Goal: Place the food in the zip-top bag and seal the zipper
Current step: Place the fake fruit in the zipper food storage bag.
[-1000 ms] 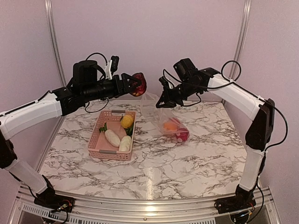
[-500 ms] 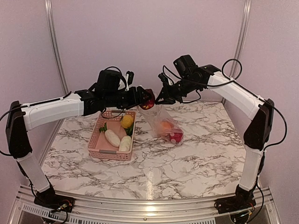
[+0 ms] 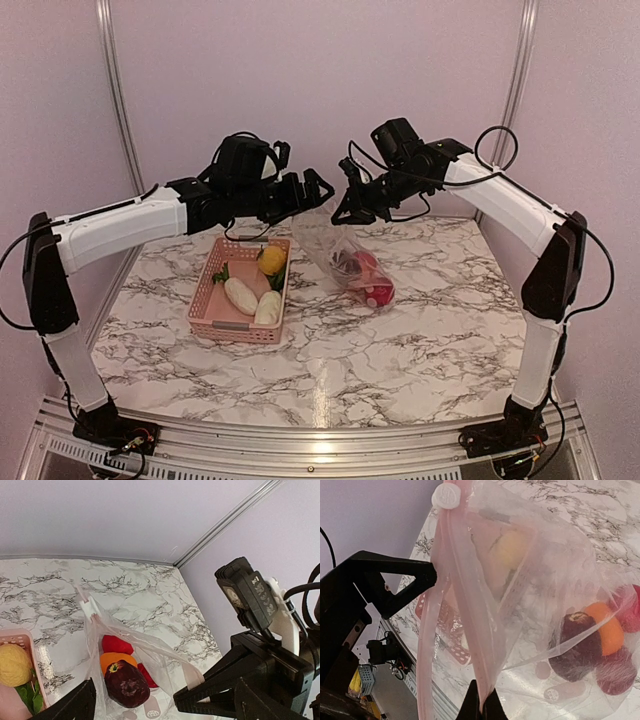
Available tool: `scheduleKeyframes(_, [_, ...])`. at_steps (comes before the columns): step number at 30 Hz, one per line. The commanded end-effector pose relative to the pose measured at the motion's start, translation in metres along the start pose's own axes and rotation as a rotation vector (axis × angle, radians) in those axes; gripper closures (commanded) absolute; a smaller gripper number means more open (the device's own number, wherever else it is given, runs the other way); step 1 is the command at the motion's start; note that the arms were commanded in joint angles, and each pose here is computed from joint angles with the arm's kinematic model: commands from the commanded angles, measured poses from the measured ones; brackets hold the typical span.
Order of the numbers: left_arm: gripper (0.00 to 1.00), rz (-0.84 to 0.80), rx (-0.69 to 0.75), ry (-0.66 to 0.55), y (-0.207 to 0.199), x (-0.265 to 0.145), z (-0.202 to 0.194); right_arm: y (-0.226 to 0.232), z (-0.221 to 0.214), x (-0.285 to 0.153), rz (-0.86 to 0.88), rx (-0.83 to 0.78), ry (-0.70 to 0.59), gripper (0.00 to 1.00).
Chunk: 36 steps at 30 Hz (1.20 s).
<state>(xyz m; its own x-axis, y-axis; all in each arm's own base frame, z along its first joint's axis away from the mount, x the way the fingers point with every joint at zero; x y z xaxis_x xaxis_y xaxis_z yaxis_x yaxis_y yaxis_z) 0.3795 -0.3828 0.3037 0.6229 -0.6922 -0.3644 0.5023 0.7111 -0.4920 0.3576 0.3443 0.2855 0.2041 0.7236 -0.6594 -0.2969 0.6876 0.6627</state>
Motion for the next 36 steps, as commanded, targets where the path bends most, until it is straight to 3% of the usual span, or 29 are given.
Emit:
scheduleKeyframes(1, [0.01,-0.081,0.045,-0.109,-0.030,-0.042,0.037,0.007,0.005,-0.011,0.012,-0.011,-0.030,1.00])
scheduleKeyframes(5, [0.01,-0.035,0.039,-0.129,-0.022,-0.062,0.038,0.006,0.004,-0.008,0.017,-0.009,-0.025,1.00])
scheduleKeyframes(10, [0.02,0.130,0.011,0.013,0.012,-0.070,0.000,0.006,0.003,-0.006,0.024,-0.007,-0.022,1.00])
scheduleKeyframes(17, [0.28,0.147,-0.084,0.223,0.031,-0.053,-0.060,0.004,0.001,-0.004,0.022,-0.006,-0.018,1.00])
scheduleKeyframes(25, [0.53,0.028,-0.084,0.286,0.017,-0.019,-0.070,0.006,-0.002,-0.005,0.011,-0.013,-0.014,1.00])
scheduleKeyframes(29, [0.95,-0.100,-0.091,0.250,-0.015,-0.001,-0.043,0.021,0.016,-0.036,-0.045,-0.059,-0.092,1.00])
scheduleKeyframes(30, [1.00,-0.150,-0.074,0.193,-0.033,-0.003,-0.024,0.026,0.025,-0.051,-0.080,-0.076,-0.139,1.00])
scheduleKeyframes(33, [1.00,-0.146,0.017,0.036,-0.054,-0.013,0.009,0.019,0.037,-0.076,-0.189,-0.098,-0.215,1.00])
scheduleKeyframes(36, [1.00,-0.072,0.012,0.037,-0.039,-0.005,0.001,-0.016,0.033,-0.072,-0.260,-0.048,-0.189,1.00])
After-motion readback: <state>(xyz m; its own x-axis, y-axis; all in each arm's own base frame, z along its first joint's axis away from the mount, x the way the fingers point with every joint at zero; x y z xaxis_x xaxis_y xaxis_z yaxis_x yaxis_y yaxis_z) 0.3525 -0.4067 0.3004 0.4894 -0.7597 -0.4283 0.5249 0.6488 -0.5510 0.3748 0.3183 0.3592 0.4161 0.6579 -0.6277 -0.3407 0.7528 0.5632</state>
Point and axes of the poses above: each gripper's point midway between its finger pads, its own x axis out along the fingers, its own y axis along the line the jaws close on, z = x × y, the point moved 2 cm from there along -x, back along the fingers, and after that the axes turned 9 degrees about x, right-handed, at the moved point
